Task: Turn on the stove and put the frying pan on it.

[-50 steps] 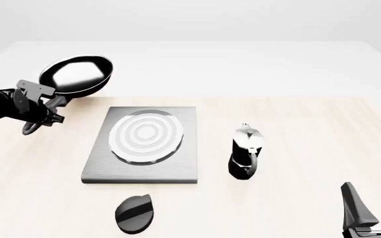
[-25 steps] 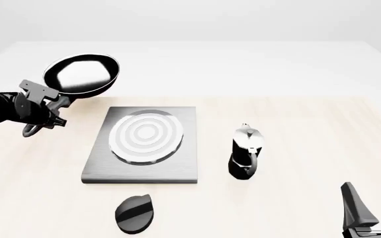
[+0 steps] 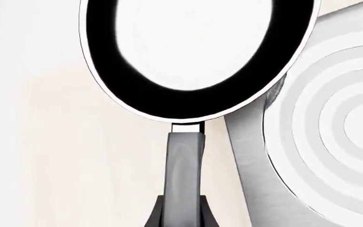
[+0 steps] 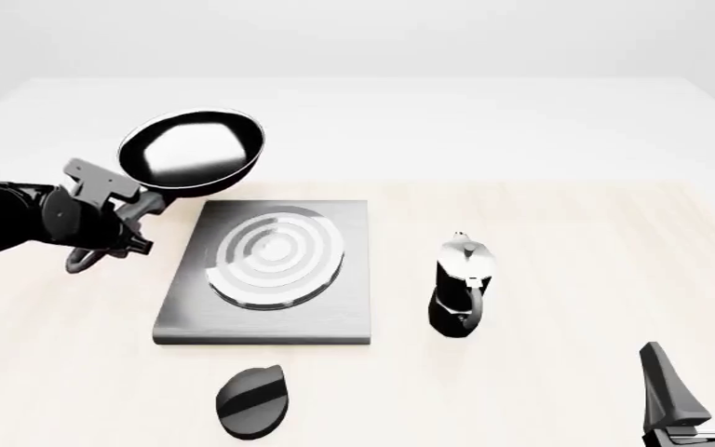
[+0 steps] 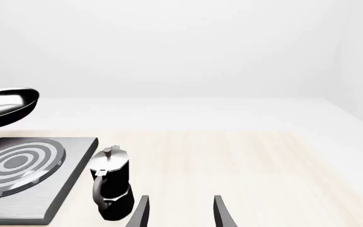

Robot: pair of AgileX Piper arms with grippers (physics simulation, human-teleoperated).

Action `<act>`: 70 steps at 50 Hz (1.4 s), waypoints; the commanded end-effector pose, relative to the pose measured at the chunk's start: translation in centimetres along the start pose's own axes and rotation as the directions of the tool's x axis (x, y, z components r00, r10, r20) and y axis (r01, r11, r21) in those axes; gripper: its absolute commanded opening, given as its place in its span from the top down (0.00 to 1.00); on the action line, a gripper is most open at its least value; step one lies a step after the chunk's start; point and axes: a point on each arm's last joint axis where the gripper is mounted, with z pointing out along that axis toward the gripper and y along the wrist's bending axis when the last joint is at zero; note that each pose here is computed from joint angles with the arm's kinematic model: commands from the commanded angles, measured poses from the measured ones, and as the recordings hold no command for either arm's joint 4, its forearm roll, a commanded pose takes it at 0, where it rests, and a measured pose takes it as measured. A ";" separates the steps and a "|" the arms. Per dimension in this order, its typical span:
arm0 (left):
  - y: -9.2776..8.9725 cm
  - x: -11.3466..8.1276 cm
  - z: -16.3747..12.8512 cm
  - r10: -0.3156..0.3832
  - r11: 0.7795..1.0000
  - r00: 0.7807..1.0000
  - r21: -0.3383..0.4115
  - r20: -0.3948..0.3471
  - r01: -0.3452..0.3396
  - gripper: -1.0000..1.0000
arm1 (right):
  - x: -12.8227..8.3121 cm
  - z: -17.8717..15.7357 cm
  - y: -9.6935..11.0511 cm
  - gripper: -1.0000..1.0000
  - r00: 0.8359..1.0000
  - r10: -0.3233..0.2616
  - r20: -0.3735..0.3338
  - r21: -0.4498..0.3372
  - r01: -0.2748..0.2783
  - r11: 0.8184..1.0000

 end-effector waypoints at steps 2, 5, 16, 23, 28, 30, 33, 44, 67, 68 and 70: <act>-1.6 -0.5 -3.0 -0.010 0.999 0.999 0.051 0.046 0.007 1.00 | 0.0 0.0 0.0 0.00 1.000 0.000 0.000 0.000 0.000 1.000; -2.3 -0.3 -3.7 0.004 0.998 0.999 0.064 0.046 -0.007 1.00 | 0.0 0.0 0.0 0.00 1.000 0.000 0.000 0.000 0.000 1.000; -3.8 1.1 -5.8 0.038 0.996 0.998 0.084 0.053 -0.043 1.00 | 0.0 0.0 0.0 0.00 1.000 0.000 0.000 0.000 0.000 1.000; -5.0 2.5 -6.8 0.058 0.993 0.997 0.098 0.058 -0.064 1.00 | 0.0 0.0 0.0 0.00 1.000 0.000 0.000 0.000 0.000 1.000; -5.8 3.4 -7.3 0.074 0.991 0.995 0.107 0.062 -0.081 1.00 | 0.0 0.0 0.0 0.00 1.000 0.000 0.000 0.000 0.000 1.000; -5.7 3.8 -7.5 0.079 0.992 0.994 0.098 0.070 -0.085 1.00 | 0.0 0.0 0.0 0.00 1.000 0.000 0.000 0.000 0.000 1.000; -6.1 4.4 -7.8 0.093 0.990 0.993 0.100 0.079 -0.101 1.00 | 0.0 0.0 0.0 0.00 1.000 0.000 0.000 0.000 0.000 1.000; -7.8 5.6 -8.3 0.120 0.983 0.989 0.130 0.089 -0.131 1.00 | 0.0 0.0 0.0 0.00 1.000 0.000 0.000 0.000 0.000 1.000; -10.0 6.9 -7.6 0.163 0.968 0.983 0.179 0.080 -0.175 1.00 | 0.0 0.0 0.0 0.00 1.000 0.000 0.000 0.000 0.000 1.000; -10.0 6.9 -7.5 0.164 0.968 0.983 0.179 0.080 -0.176 1.00 | 0.0 0.0 0.0 0.00 1.000 0.000 0.000 0.000 0.000 1.000; -10.2 7.0 -7.4 0.167 0.967 0.983 0.184 0.077 -0.179 1.00 | 0.0 0.0 0.0 0.00 1.000 0.000 0.000 0.000 0.000 1.000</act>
